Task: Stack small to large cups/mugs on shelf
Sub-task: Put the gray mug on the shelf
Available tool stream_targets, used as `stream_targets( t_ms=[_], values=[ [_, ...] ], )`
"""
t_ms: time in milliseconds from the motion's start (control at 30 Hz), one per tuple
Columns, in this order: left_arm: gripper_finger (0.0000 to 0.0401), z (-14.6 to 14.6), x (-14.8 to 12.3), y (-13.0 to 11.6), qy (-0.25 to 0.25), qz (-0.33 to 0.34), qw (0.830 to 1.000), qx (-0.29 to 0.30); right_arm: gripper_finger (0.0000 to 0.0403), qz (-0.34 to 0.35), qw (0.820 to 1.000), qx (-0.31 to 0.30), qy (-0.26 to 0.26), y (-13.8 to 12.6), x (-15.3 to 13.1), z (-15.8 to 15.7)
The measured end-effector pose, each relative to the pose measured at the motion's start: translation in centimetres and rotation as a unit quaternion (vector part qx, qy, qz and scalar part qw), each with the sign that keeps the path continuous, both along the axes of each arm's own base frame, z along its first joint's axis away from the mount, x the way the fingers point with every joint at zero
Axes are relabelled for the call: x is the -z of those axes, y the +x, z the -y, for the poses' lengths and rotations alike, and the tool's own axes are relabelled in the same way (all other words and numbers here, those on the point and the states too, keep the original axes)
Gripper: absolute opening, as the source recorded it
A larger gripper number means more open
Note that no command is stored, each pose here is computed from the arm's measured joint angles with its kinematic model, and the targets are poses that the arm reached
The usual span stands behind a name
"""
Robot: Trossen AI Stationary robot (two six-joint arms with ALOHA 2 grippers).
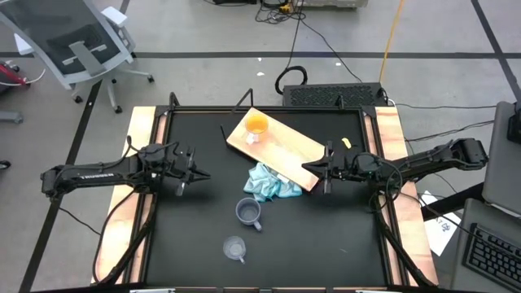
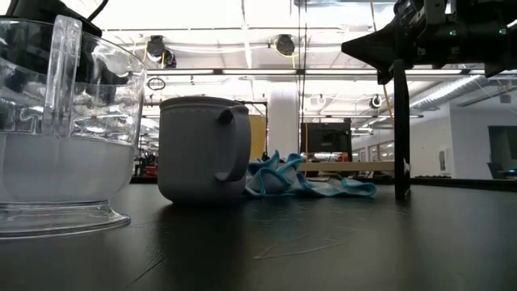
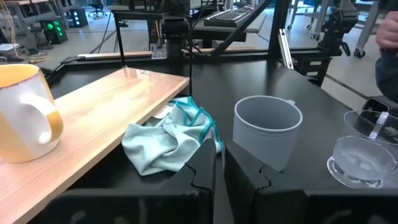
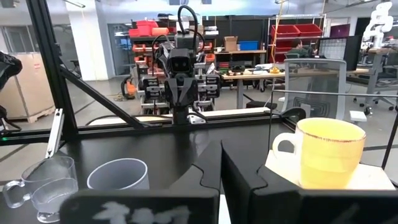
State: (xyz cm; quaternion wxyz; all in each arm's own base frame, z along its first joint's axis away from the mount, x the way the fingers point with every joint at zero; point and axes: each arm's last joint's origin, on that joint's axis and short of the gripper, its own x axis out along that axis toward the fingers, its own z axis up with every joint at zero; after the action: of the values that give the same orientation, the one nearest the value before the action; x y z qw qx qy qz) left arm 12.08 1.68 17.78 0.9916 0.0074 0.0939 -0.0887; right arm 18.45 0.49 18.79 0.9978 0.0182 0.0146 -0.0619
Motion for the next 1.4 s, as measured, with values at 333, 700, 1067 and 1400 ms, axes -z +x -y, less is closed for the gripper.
stream_targets(
  t_ms=[333,700,1067,1400],
  values=[
    [0.0033,0.0,0.0,0.0,-0.001,0.000,1.000,-0.005,0.0000,0.013,1.000,0.000,0.000,0.0,-0.2,0.0],
    [0.0033,0.0,0.0,0.0,-0.003,-0.001,1.000,-0.006,0.0000,0.027,0.998,-0.060,-0.011,0.0,-0.5,-0.4],
    [0.0033,0.0,-0.3,0.1,0.023,0.019,1.000,-0.002,0.0000,0.028,0.995,-0.093,-0.009,-0.4,-0.7,-1.3],
    [0.0033,-0.1,-0.3,0.1,0.025,0.018,0.999,-0.015,0.0000,-0.004,0.993,-0.114,-0.003,-0.3,-2.0,-4.0]
  ],
)
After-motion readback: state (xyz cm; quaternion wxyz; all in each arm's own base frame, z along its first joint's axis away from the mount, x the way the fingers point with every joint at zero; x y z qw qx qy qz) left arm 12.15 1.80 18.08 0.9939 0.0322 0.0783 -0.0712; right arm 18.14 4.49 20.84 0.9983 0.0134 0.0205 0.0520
